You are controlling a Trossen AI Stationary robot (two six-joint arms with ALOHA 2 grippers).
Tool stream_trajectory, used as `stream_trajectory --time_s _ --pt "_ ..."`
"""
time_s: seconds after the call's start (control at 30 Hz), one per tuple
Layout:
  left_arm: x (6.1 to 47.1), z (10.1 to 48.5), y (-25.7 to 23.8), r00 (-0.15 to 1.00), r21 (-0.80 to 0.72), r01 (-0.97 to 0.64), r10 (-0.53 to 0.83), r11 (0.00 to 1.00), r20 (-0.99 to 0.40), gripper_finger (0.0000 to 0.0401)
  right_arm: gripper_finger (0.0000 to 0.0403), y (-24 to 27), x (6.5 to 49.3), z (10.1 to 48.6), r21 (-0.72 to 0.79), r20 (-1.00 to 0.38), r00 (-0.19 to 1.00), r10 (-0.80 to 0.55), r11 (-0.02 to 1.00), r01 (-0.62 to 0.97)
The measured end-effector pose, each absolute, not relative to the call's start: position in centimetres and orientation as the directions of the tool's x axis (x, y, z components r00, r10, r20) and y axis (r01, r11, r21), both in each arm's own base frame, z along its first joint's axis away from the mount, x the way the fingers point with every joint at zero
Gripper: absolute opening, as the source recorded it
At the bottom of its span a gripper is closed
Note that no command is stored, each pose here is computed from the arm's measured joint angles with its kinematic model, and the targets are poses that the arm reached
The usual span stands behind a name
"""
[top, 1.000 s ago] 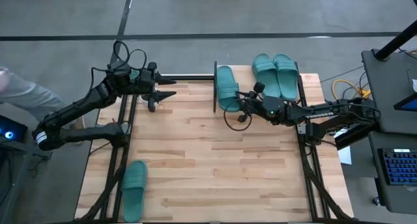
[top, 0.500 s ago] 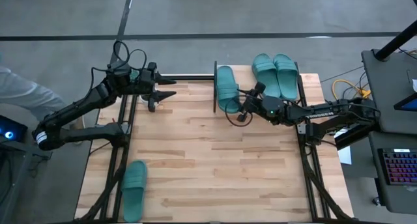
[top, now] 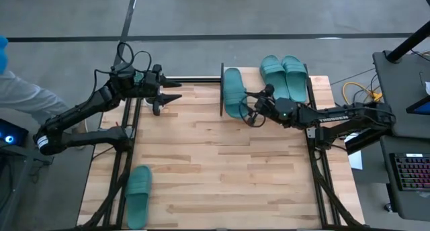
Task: Pick and place slides into the shelf
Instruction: Put the green slipper on the shelf
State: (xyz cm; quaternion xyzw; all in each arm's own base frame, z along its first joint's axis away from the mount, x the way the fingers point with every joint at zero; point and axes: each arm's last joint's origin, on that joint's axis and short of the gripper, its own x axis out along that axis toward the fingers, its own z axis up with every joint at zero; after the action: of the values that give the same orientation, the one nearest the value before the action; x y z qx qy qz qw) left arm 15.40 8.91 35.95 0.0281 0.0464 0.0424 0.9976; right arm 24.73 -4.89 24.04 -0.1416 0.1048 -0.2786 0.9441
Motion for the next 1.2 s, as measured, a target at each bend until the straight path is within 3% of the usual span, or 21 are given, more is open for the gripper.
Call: stream_trajectory --time_s 0.33,0.67,1.0,1.2 --pt "15.5 35.2 8.9 0.988 0.023 -0.077 0.080 0.997 -0.135 0.0190 0.0199 -4.4 23.9 25.6 -0.326 -0.055 0.839 -0.541 0.804 0.497" --pt "16.2 29.2 8.8 0.940 -0.363 -0.139 0.007 0.921 -0.341 0.0190 0.0199 0.8 22.0 28.0 -0.379 0.051 0.939 -0.341 0.863 0.334" --pt "16.2 26.3 6.3 0.813 -0.546 -0.197 -0.175 0.814 -0.555 0.0190 0.0198 2.4 22.1 26.2 -0.423 -0.031 0.961 -0.276 0.874 0.238" --pt "17.5 24.9 4.2 0.733 -0.507 -0.161 -0.241 0.847 -0.636 0.0189 0.0199 2.5 22.7 24.8 -0.412 -0.093 0.956 -0.277 0.885 0.216"
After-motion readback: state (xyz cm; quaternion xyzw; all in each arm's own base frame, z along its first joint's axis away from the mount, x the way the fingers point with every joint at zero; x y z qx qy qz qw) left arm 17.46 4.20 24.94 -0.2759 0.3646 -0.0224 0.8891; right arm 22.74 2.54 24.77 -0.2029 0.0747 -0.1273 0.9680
